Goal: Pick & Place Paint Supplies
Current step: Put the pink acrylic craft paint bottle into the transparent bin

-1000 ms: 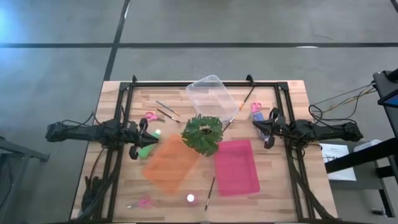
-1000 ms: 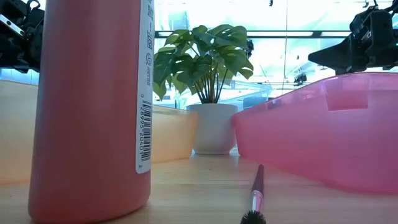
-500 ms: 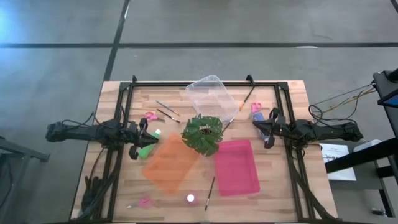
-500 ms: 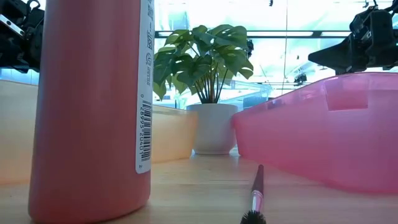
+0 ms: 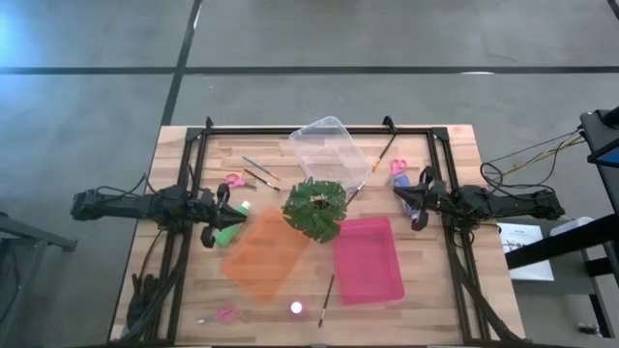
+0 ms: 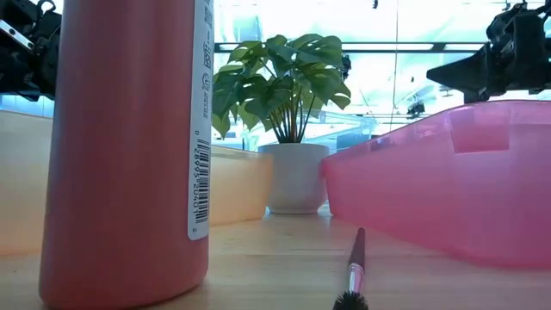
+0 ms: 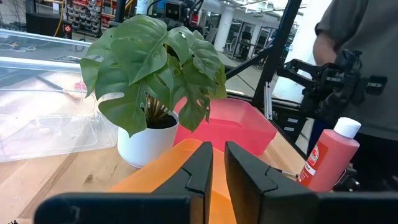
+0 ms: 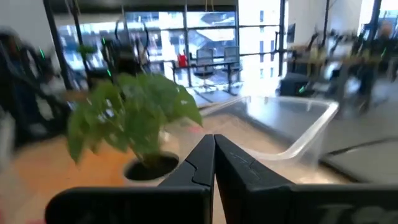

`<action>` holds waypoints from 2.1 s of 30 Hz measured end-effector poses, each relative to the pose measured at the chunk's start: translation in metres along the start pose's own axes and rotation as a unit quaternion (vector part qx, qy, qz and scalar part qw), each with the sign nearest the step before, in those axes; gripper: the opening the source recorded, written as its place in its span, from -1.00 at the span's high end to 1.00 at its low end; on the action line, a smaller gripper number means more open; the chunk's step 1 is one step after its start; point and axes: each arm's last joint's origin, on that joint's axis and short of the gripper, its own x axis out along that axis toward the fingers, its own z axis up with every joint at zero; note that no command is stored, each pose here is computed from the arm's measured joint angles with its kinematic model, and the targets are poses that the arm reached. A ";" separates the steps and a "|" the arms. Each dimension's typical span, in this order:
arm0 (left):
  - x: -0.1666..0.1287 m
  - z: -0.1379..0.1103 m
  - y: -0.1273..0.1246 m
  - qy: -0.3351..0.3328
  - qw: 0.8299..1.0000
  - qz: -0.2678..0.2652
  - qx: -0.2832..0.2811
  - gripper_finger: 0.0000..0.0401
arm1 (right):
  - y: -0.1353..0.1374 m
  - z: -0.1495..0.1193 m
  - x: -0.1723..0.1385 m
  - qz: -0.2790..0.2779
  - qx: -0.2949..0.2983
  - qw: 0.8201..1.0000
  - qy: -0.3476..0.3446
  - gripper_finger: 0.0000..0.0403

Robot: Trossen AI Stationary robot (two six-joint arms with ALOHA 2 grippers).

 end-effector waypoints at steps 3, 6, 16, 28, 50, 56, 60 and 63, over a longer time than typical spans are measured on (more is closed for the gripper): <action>0.000 0.000 0.000 0.000 1.000 0.000 0.000 0.74 | 0.000 0.001 0.000 0.001 0.107 0.994 -0.003 0.96; 0.000 0.000 0.000 0.000 1.000 0.000 0.000 0.74 | 0.000 0.001 0.000 0.002 0.251 0.968 -0.004 0.96; 0.000 0.000 0.000 0.000 1.000 0.000 0.000 0.74 | -0.001 0.011 -0.001 0.011 0.537 0.841 -0.061 0.96; 0.000 0.000 0.001 0.000 0.994 0.019 0.107 0.74 | -0.001 0.023 -0.002 0.019 0.524 0.843 -0.119 0.96; -0.008 0.033 0.004 -0.248 0.922 0.105 -0.279 0.74 | 0.009 0.105 -0.012 0.133 0.333 0.900 -0.248 0.96; -0.010 0.039 0.003 -0.276 0.911 0.085 -0.294 0.74 | 0.014 0.127 -0.003 0.043 0.322 0.945 -0.046 0.96; -0.011 0.043 0.002 -0.283 0.907 0.090 -0.299 0.74 | 0.015 0.142 -0.002 -0.012 0.305 0.951 0.058 0.96; -0.013 0.047 0.002 -0.291 0.911 0.104 -0.275 0.74 | 0.018 0.156 0.002 -0.027 0.273 0.958 0.088 0.96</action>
